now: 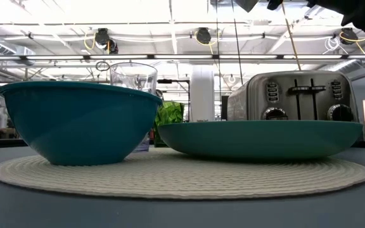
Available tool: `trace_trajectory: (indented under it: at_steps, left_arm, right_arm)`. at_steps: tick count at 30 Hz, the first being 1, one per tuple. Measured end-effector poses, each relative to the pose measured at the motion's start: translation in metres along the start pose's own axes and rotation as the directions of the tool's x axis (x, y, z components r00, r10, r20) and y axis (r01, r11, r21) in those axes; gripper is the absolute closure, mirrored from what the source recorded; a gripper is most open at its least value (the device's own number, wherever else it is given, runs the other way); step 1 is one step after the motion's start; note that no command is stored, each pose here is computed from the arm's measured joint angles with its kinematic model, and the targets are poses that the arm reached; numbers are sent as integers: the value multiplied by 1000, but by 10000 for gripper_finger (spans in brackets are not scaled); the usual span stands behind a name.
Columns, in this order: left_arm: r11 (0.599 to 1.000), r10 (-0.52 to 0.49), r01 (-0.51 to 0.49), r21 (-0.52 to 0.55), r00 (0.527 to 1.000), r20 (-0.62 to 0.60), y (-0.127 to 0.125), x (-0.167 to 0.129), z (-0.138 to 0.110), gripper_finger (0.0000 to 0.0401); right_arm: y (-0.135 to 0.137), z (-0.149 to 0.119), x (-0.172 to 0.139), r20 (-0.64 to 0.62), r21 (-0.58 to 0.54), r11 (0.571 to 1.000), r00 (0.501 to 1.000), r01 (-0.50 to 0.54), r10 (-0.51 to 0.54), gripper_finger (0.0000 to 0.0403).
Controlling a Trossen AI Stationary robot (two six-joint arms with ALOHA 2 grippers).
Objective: Arrange a breakfast setting
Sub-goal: Pour the cereal into the blue bowl from the cereal box
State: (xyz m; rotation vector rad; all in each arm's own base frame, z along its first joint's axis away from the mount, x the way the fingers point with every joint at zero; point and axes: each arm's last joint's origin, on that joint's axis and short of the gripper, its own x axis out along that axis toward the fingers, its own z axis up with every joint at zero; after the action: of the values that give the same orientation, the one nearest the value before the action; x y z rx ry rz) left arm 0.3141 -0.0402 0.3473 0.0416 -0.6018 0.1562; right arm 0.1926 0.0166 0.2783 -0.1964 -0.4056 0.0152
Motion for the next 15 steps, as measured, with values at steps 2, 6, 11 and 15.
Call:
trace_trajectory:
  at_steps: [2, 6, 11, 15]
  left_arm:
    - [1000, 1, -1, 0, 1000, 0, 0, 0, 0, 275]
    - [1000, 3, -3, 0, 1000, 0, 0, 0, 0, 275]
    - [1000, 6, -6, 0, 1000, 2, 0, 0, 0, 276]
    - [1000, 11, -11, 1, 1000, 3, 1, 0, 0, 276]
  right_arm:
    - [0, 0, 0, 0, 0, 1000, 1000, 0, 0, 186]
    - [0, 0, 0, 0, -1, 1000, 1000, -1, 1, 184]
    - [0, 0, 0, 1, -2, 1000, 1000, -4, 4, 159]
    - [0, 0, 0, 0, -2, 1000, 1000, -6, 6, 114]
